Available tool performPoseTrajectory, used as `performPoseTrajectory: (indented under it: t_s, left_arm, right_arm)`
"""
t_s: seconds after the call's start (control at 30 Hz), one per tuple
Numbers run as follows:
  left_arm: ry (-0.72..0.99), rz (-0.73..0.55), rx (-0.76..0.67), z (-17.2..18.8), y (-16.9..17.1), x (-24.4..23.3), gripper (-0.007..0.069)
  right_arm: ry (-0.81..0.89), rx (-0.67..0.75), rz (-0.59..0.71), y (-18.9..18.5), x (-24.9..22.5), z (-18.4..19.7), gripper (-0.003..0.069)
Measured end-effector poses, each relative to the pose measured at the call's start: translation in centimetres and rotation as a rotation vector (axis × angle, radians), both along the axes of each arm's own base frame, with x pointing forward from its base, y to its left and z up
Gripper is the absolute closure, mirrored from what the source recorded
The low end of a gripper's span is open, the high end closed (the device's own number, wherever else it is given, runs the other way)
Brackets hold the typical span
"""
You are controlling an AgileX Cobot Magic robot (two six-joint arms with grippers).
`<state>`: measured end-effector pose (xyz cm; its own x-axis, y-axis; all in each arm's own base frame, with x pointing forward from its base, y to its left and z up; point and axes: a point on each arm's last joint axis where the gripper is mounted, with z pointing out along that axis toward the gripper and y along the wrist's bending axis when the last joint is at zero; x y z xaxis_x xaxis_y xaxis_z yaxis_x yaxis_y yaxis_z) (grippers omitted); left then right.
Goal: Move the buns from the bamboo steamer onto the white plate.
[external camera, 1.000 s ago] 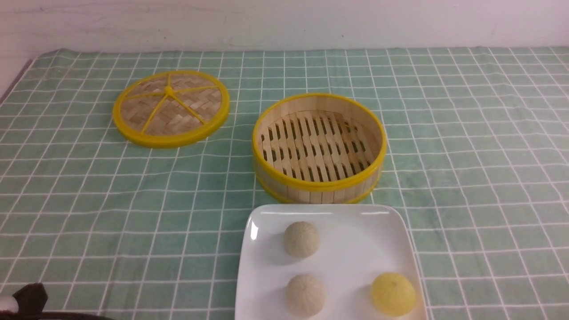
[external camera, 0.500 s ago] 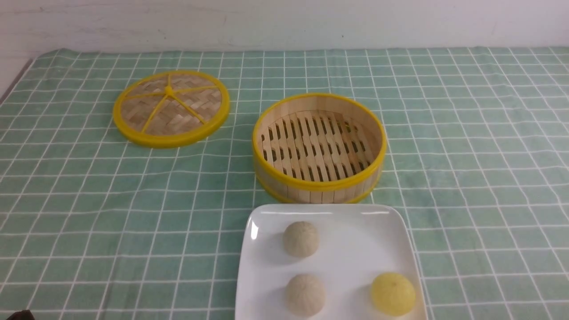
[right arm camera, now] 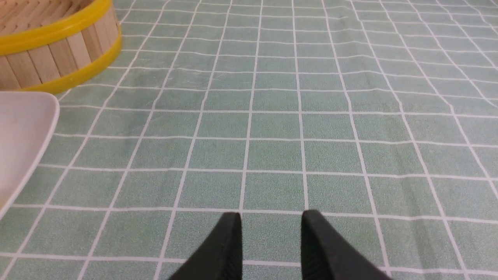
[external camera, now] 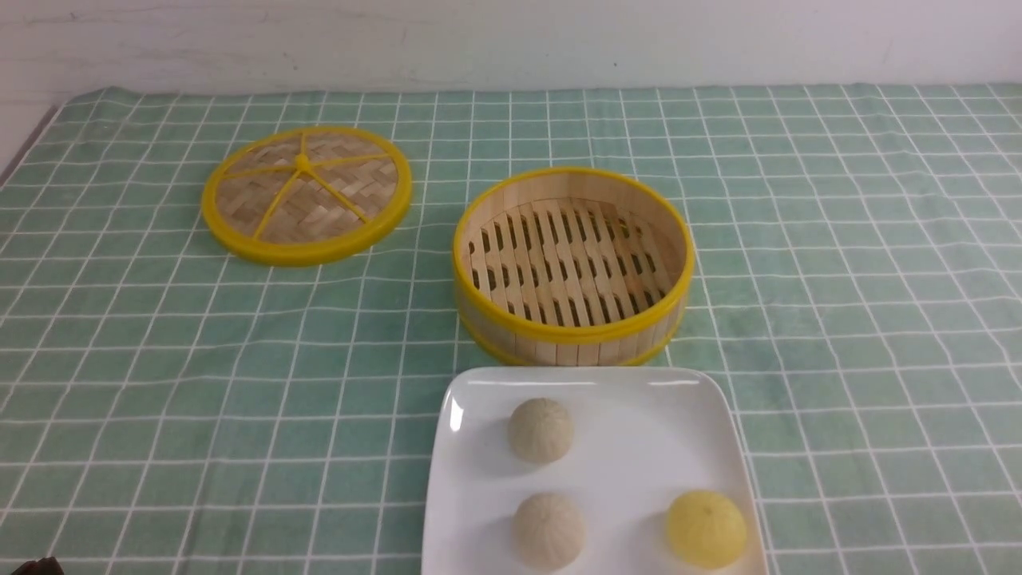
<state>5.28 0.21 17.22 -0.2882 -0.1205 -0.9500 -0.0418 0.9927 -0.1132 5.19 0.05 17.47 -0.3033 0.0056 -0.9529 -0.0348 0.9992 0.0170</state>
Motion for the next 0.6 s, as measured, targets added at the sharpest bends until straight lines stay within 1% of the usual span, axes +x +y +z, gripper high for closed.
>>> performPoseTrajectory:
  t_s: [0.6]
  left_arm:
    - [0.000, 0.000, 0.000, 0.02, 0.00, 0.00, 0.0539]
  right_arm:
    - [0.000, 0.000, 0.000, 0.00, 0.00, 0.00, 0.0418]
